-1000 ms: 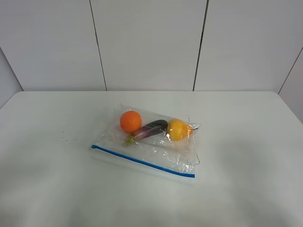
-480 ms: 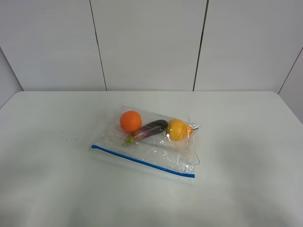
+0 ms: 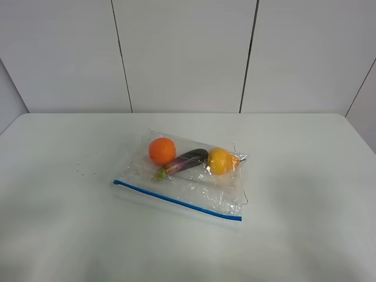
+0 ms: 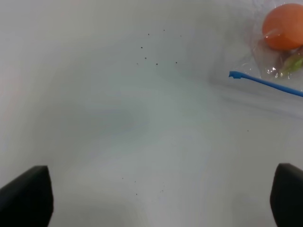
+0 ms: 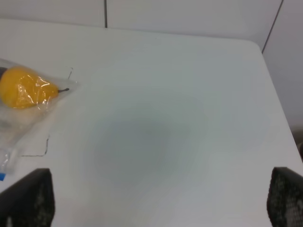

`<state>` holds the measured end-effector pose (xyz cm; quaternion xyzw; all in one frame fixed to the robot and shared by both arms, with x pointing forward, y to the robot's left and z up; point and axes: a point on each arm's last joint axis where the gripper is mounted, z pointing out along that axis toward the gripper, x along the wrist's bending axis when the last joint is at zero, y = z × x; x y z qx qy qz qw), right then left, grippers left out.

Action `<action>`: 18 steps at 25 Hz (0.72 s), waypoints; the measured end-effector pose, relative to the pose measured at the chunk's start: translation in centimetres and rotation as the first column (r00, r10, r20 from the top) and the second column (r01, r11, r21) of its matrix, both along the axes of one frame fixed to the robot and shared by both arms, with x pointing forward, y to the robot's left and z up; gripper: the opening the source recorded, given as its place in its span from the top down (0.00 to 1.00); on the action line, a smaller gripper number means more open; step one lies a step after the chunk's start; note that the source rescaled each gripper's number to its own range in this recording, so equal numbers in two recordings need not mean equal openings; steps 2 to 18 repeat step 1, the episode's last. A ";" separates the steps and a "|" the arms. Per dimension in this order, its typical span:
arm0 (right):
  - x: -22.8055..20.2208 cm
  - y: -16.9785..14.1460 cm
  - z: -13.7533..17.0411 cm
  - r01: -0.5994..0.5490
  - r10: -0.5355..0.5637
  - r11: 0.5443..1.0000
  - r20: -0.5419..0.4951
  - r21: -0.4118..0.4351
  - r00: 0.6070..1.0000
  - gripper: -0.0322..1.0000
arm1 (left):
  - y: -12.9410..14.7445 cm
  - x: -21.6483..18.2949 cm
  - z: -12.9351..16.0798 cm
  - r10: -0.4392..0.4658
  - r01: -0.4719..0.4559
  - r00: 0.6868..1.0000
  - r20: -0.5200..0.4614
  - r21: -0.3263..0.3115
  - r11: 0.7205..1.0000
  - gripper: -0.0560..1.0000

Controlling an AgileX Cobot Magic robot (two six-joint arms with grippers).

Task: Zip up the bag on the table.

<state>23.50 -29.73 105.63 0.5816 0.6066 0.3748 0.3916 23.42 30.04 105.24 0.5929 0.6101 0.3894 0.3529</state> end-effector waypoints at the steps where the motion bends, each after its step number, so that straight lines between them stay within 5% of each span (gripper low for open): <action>1: 0.0 0.0 0.0 0.000 0.000 1.000 0.000 0.000 1.000 0.00 | 0.0 0.0 0.0 0.000 0.000 1.000 0.000 0.000 1.000 0.00; 18: 0.0 0.0 0.0 0.000 0.000 1.000 0.000 0.000 1.000 0.00 | 0.0 0.0 0.0 0.000 0.000 1.000 0.000 0.000 1.000 0.00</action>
